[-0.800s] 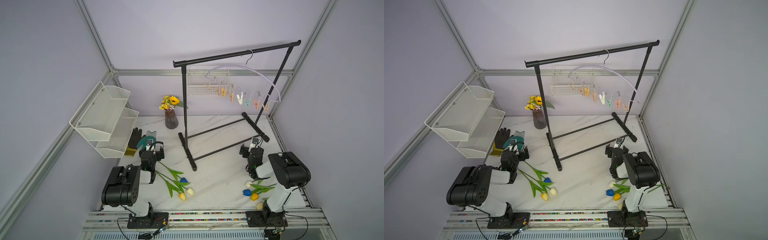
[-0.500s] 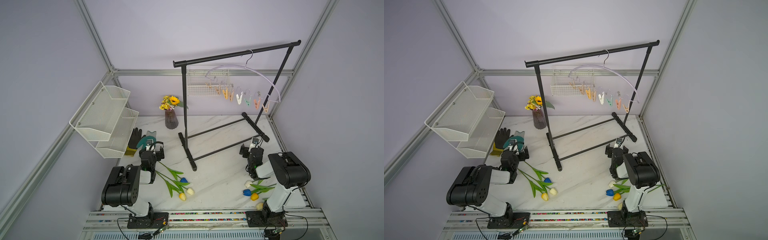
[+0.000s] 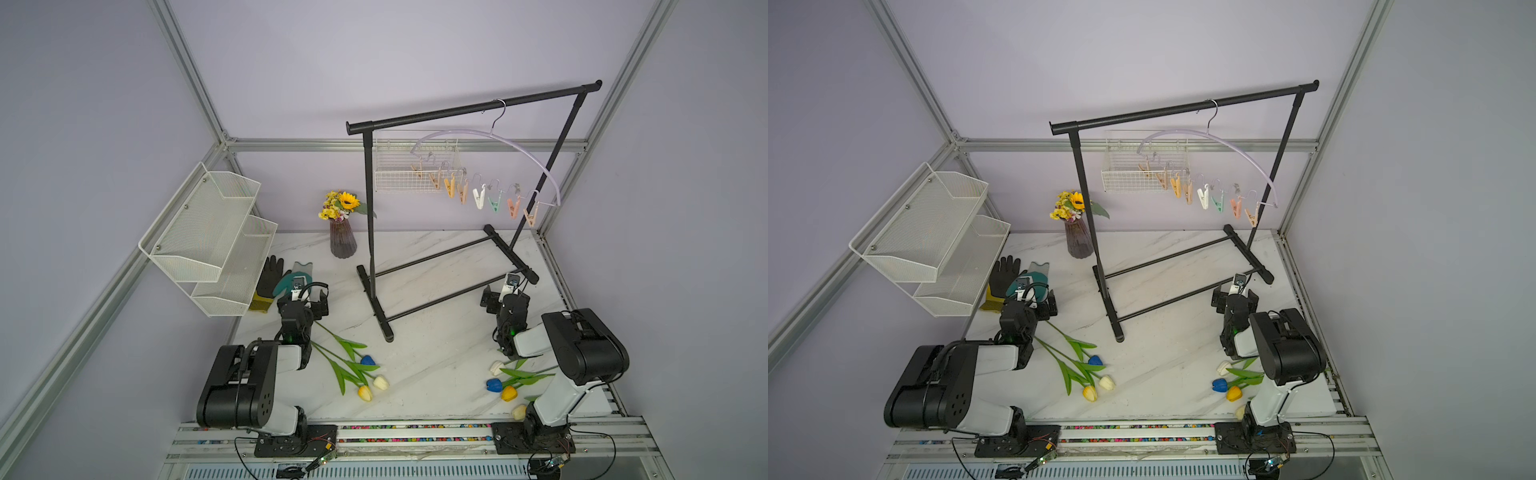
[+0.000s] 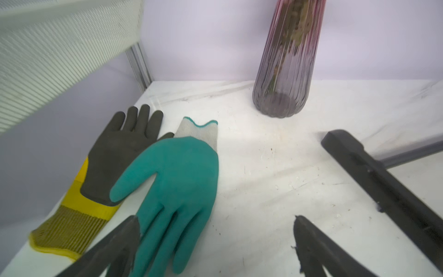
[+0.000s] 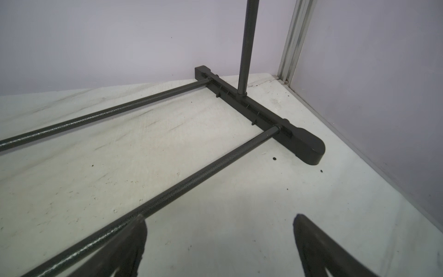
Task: Dry the flowers on a clothes hanger
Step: Adjust the clothesline at the center of the board.
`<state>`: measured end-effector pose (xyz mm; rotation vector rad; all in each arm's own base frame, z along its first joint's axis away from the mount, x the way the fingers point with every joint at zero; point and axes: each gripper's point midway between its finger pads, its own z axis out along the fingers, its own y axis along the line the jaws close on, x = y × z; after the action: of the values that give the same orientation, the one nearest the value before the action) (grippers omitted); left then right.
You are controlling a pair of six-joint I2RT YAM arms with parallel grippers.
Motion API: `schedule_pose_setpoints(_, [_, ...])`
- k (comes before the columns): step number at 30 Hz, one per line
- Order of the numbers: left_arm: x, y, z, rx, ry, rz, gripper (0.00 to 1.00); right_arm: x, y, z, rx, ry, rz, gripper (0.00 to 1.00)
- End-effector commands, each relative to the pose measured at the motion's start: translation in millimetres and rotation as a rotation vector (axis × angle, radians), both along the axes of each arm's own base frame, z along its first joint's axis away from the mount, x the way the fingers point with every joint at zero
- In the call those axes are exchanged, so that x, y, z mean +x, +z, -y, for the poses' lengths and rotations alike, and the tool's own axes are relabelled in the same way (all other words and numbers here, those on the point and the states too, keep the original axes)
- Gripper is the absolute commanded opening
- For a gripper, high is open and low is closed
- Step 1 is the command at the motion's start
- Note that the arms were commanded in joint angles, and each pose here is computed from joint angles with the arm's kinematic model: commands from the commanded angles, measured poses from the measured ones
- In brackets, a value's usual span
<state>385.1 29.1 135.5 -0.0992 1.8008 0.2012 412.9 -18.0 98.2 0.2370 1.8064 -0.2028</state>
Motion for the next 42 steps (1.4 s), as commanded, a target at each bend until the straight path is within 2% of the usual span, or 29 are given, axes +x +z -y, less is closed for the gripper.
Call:
schedule_pose_setpoints(1, [-10,55,2,0.039,0.076,0.12,1.0,-2,21,8,-0.001,-0.04,-0.02,0.97])
schedule_pose_setpoints(3, [-17,84,4,-0.062,0.117,0.191,1.0,-2,37,14,-0.022,-0.073,-0.041,0.97])
schedule_pose_setpoints(6, [-14,114,20,-0.166,0.111,0.182,1.0,-5,75,20,-0.02,-0.111,-0.012,0.97])
schedule_pose_setpoints(10, [-3,152,72,-0.141,0.006,0.165,1.0,-15,127,19,0.057,-0.115,0.059,0.97])
schedule_pose_setpoints(14, [1,183,127,-0.155,-0.107,0.156,1.0,-16,157,11,0.104,-0.085,-0.013,0.97])
schedule_pose_setpoints(17, [1,205,163,-0.124,-0.181,0.202,1.0,-20,178,3,0.157,-0.043,0.009,0.97])
schedule_pose_setpoints(21, [17,214,183,-0.141,-0.203,0.215,1.0,-27,202,-13,0.226,0.05,0.058,0.97])
schedule_pose_setpoints(26, [44,217,193,-0.113,-0.165,0.199,1.0,-27,219,-31,0.291,0.148,0.062,0.97])
schedule_pose_setpoints(29, [57,213,198,-0.089,-0.149,0.162,0.92,-23,224,-53,0.354,0.257,0.058,0.97])
schedule_pose_setpoints(30, [59,213,198,-0.086,-0.149,0.167,0.86,-21,226,-62,0.379,0.305,0.051,0.97])
schedule_pose_setpoints(31, [60,212,198,-0.083,-0.15,0.17,0.79,-21,229,-68,0.393,0.341,0.048,0.97])
schedule_pose_setpoints(33, [63,213,199,-0.065,-0.164,0.165,0.55,-20,235,-78,0.426,0.391,0.049,0.97])
schedule_pose_setpoints(36, [63,213,197,-0.046,-0.177,0.156,0.4,-22,243,-81,0.446,0.412,0.06,0.97])
schedule_pose_setpoints(42, [63,213,186,-0.052,-0.218,0.134,0.23,-29,261,-80,0.447,0.428,0.09,0.93])
